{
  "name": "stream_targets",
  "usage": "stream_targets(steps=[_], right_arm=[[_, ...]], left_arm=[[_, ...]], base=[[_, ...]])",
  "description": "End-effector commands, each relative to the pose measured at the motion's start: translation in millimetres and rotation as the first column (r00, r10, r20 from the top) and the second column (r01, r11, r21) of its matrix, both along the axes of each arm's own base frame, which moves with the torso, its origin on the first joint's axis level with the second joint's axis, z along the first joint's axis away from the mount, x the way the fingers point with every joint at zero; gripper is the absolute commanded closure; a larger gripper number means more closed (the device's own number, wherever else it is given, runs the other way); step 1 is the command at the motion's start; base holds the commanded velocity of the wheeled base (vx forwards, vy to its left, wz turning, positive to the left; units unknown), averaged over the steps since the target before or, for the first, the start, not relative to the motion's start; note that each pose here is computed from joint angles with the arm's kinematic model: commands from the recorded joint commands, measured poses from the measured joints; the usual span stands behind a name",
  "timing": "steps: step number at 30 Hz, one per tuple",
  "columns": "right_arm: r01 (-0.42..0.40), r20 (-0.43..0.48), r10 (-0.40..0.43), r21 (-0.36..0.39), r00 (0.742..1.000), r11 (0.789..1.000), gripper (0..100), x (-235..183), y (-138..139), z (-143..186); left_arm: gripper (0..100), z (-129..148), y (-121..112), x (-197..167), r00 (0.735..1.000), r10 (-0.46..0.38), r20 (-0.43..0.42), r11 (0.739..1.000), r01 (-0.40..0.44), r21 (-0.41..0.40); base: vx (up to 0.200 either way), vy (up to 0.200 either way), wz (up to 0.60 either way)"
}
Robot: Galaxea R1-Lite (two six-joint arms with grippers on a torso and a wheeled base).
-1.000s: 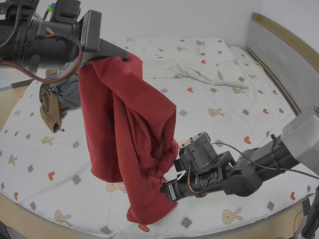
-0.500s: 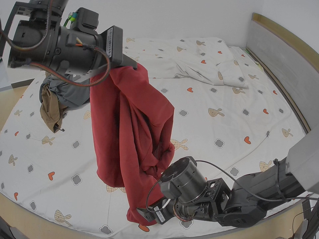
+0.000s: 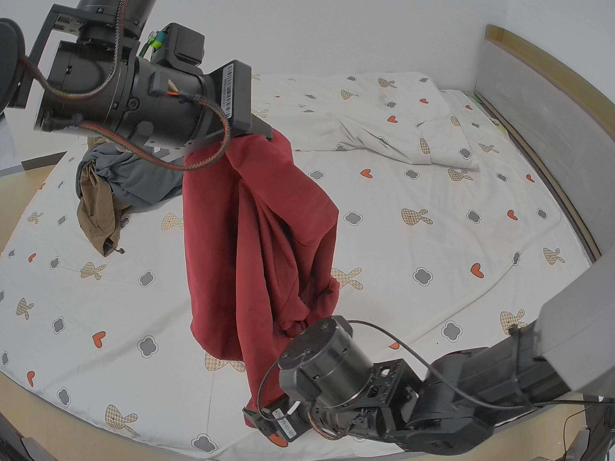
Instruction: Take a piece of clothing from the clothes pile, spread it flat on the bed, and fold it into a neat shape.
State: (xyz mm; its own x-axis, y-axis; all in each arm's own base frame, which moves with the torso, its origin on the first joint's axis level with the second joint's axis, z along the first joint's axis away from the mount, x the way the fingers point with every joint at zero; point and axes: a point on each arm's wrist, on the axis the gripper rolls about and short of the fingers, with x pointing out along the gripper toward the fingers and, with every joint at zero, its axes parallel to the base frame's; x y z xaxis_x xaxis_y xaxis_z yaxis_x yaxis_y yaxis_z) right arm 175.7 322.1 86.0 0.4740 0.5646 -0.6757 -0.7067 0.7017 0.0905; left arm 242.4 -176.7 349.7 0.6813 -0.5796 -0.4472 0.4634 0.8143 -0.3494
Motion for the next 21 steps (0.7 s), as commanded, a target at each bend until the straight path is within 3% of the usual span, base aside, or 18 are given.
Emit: stream_targets(steps=[1, 7, 9, 10, 15, 17, 21], right_arm=[[0.114, 0.032, -0.111, -0.073, 0.993, 0.991, 0, 33, 20, -39], [0.239, 0.034, -0.237, -0.073, 0.971, 0.968, 0, 75, 0, -46], [0.239, 0.034, -0.237, -0.073, 0.971, 0.968, 0, 75, 0, -46], [0.278, 0.033, -0.277, -0.076, 0.960, 0.957, 100, 87, -12, -46], [0.306, 0.047, -0.305, -0.029, 0.951, 0.952, 100, 85, -30, -18], [0.317, 0.068, -0.318, 0.022, 0.946, 0.948, 100, 78, -42, 8], [0.355, 0.096, -0.362, 0.080, 0.927, 0.931, 100, 80, -64, 37]], left_arm=[[100, 4, 2, -7, 1.000, -0.003, 0.004, 1.000, 0.003, -0.010], [100, 17, 17, -27, 1.000, 0.009, 0.016, 0.999, -0.008, -0.049], [100, 17, 17, -27, 1.000, 0.009, 0.016, 0.999, -0.008, -0.049], [100, 21, 24, -35, 1.000, 0.010, 0.025, 0.998, -0.009, -0.056], [100, 11, 27, -39, 1.000, 0.010, -0.007, 0.999, -0.010, -0.031], [100, -4, 21, -31, 0.999, 0.011, -0.044, 1.000, -0.011, -0.002], [100, -9, 16, -19, 0.999, 0.021, -0.041, 1.000, -0.021, -0.001]], base=[[0.000, 0.000, 0.00], [0.000, 0.000, 0.00], [0.000, 0.000, 0.00], [0.000, 0.000, 0.00], [0.000, 0.000, 0.00], [0.000, 0.000, 0.00], [0.000, 0.000, 0.00]])
